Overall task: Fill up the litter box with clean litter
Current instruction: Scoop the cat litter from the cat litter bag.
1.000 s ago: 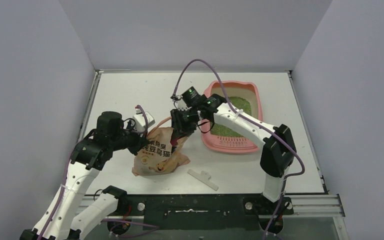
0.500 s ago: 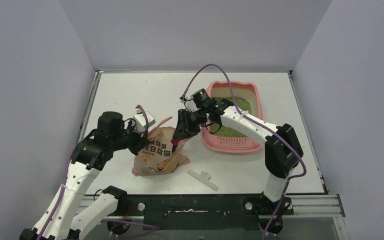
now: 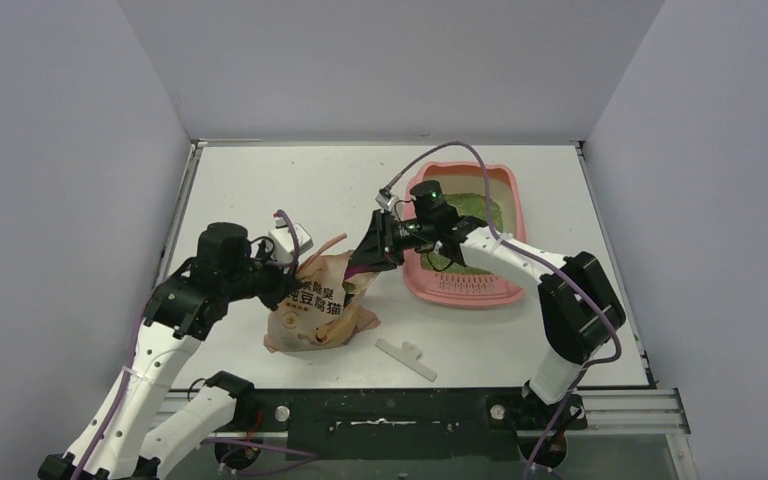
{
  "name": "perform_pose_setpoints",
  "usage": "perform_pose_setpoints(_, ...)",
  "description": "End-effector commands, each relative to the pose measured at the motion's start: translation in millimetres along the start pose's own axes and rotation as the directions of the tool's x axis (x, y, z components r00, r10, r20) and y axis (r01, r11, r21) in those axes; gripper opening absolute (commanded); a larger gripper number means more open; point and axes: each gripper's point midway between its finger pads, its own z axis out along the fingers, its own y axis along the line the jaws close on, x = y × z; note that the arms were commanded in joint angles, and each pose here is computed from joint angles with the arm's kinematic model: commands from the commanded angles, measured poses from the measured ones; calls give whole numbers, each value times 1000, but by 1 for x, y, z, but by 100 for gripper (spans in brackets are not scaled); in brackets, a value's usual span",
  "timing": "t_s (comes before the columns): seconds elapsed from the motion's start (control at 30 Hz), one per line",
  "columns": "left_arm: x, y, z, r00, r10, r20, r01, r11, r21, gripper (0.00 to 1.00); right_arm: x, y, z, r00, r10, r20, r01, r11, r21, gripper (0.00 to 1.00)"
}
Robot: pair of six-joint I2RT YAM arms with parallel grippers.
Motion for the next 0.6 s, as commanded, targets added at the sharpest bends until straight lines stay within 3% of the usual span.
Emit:
perform_pose_setpoints(0.0,-39,-3,-5,989,46,138,-48,999,13,0,-9,57,-27,996,-74,50,84,969,-232,0)
perform_pose_setpoints(0.3,-39,-3,-2,990,51,130,-53,998,14,0,-19,70,-56,996,34,81,4,901,-434,0)
perform_pose_setpoints(0.57,-37,-2,-2,991,54,126,-55,998,6,0,-20,53,-60,992,61,107,-12,912,-410,0)
